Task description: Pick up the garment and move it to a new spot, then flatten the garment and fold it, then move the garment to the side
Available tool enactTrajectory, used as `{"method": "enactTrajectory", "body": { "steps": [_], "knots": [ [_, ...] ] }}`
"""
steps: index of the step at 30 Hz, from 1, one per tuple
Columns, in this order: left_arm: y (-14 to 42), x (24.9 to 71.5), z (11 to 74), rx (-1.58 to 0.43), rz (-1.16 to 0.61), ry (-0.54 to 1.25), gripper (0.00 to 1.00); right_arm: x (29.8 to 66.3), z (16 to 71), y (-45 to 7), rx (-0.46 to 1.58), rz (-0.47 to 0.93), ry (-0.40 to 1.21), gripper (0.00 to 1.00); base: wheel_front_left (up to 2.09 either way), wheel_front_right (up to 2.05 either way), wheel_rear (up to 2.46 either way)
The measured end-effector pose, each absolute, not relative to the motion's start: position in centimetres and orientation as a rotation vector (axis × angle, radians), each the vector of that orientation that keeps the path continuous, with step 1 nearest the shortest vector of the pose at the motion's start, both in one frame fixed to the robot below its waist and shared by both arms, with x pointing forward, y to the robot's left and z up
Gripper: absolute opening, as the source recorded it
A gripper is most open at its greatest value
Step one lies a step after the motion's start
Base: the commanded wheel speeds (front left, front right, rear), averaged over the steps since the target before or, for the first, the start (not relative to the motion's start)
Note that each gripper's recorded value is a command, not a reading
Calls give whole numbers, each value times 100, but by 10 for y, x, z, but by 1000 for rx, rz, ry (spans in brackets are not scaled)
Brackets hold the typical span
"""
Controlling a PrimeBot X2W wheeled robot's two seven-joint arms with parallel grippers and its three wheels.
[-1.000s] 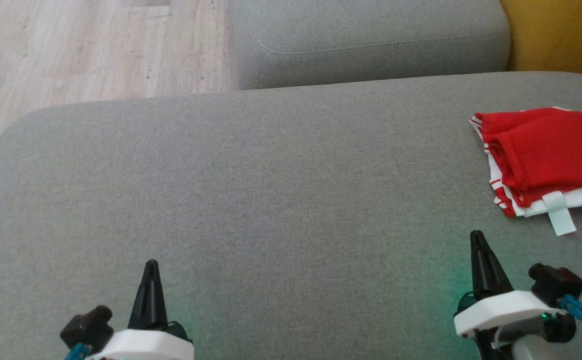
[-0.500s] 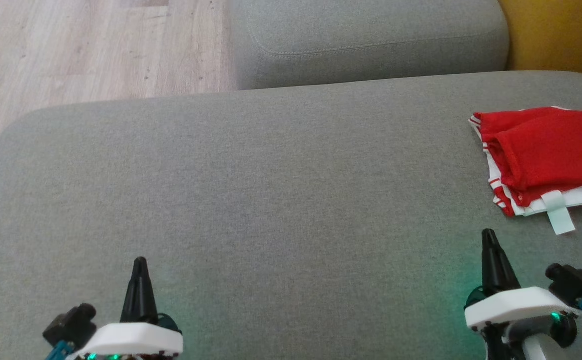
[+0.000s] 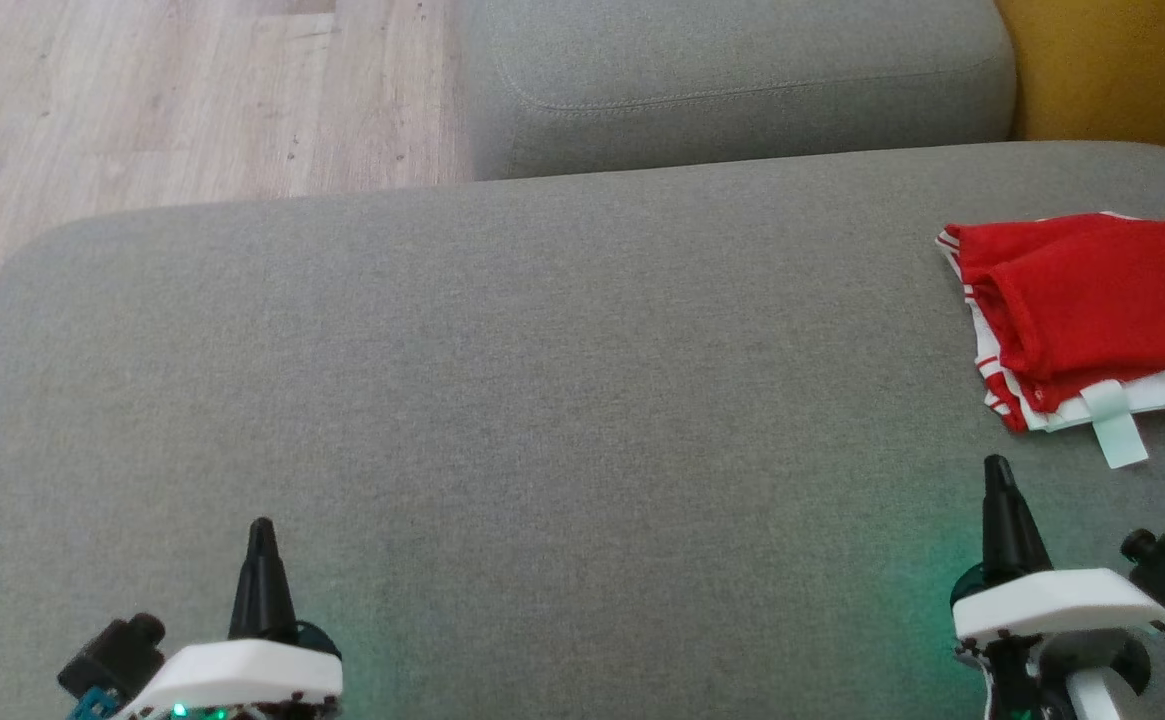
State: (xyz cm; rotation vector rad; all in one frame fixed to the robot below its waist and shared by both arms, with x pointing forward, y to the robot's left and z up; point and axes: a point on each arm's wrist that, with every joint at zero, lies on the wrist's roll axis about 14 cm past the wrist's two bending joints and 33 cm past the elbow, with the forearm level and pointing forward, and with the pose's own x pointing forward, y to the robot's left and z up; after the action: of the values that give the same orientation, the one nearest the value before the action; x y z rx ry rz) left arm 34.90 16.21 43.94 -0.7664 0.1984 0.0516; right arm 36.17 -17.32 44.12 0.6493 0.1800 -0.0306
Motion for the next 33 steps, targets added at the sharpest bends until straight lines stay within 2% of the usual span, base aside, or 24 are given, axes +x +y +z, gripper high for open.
{"method": "enactTrajectory", "body": {
  "steps": [33],
  "knots": [
    [173, 358, 446, -1087, 91, 193, 0, 364, 448, -189, 1016, -105, 157, 0, 0, 0, 0]
  ]
}}
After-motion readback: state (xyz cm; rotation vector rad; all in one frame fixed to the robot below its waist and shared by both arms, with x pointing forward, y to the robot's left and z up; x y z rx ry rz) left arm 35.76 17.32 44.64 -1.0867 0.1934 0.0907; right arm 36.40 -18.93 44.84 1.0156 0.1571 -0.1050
